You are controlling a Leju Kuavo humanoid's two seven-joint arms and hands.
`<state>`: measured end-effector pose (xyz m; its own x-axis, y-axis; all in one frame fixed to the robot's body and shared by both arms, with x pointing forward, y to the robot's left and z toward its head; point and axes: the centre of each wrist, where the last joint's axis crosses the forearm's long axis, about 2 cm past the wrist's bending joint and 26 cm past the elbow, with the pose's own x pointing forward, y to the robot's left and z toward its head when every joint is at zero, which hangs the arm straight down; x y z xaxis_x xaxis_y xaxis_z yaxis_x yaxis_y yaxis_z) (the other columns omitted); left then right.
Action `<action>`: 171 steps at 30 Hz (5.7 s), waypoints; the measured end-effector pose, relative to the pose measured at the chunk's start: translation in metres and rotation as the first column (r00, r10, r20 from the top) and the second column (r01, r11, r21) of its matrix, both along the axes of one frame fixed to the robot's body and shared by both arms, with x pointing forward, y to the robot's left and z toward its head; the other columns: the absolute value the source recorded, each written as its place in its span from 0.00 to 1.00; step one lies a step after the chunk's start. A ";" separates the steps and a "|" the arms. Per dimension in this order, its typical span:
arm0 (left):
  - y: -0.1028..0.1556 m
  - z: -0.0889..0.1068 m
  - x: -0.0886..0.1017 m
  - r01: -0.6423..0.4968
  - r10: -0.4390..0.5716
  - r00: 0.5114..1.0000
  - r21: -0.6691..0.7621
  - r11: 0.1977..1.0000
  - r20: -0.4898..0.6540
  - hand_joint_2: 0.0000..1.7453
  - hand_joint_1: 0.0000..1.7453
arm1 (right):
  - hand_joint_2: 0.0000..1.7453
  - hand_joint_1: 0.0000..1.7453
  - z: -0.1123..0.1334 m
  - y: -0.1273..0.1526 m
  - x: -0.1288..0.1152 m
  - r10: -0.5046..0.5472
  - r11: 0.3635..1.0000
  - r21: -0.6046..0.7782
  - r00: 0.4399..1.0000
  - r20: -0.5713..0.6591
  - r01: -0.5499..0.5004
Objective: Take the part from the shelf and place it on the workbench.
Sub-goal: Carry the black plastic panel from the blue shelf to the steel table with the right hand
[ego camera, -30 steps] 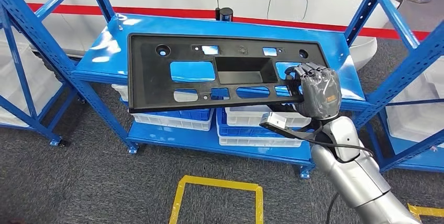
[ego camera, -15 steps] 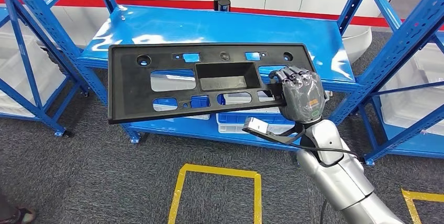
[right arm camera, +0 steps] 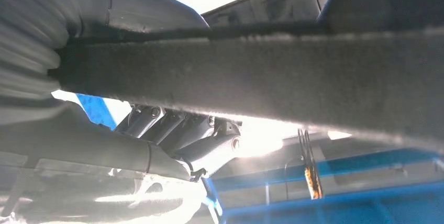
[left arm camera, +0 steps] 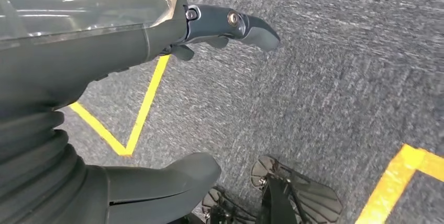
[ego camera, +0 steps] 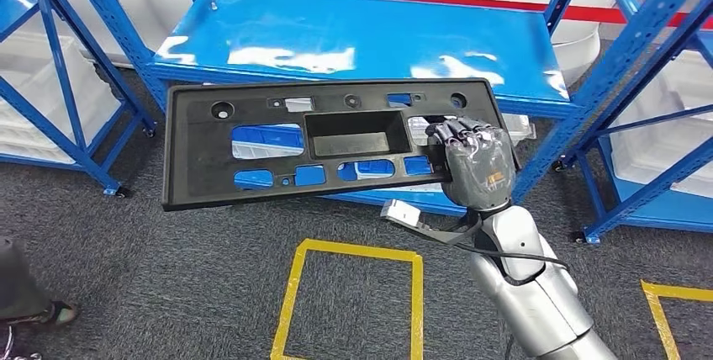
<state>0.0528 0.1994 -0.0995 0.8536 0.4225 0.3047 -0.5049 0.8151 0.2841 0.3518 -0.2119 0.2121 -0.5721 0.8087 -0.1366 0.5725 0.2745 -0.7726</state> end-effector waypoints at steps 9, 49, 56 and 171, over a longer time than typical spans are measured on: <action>0.000 -0.001 -0.003 -0.002 0.002 1.000 -0.006 1.000 0.005 1.00 0.00 | 1.00 1.00 0.000 0.013 -0.015 -0.013 1.000 0.023 1.000 -0.008 0.013; 0.002 0.000 -0.002 0.001 -0.001 1.000 0.062 0.998 -0.008 1.00 0.00 | 1.00 1.00 0.019 -0.005 -0.005 -0.058 0.996 0.072 0.997 0.046 0.055; 0.002 0.000 -0.001 0.000 0.001 1.000 0.069 0.998 -0.010 1.00 0.00 | 1.00 1.00 0.026 -0.005 0.005 -0.048 0.997 0.069 0.998 0.051 0.044; -0.003 0.002 -0.001 -0.024 0.027 0.999 0.103 0.994 -0.028 1.00 0.00 | 1.00 1.00 0.018 0.017 -0.002 -0.071 0.993 0.092 0.997 -0.009 0.072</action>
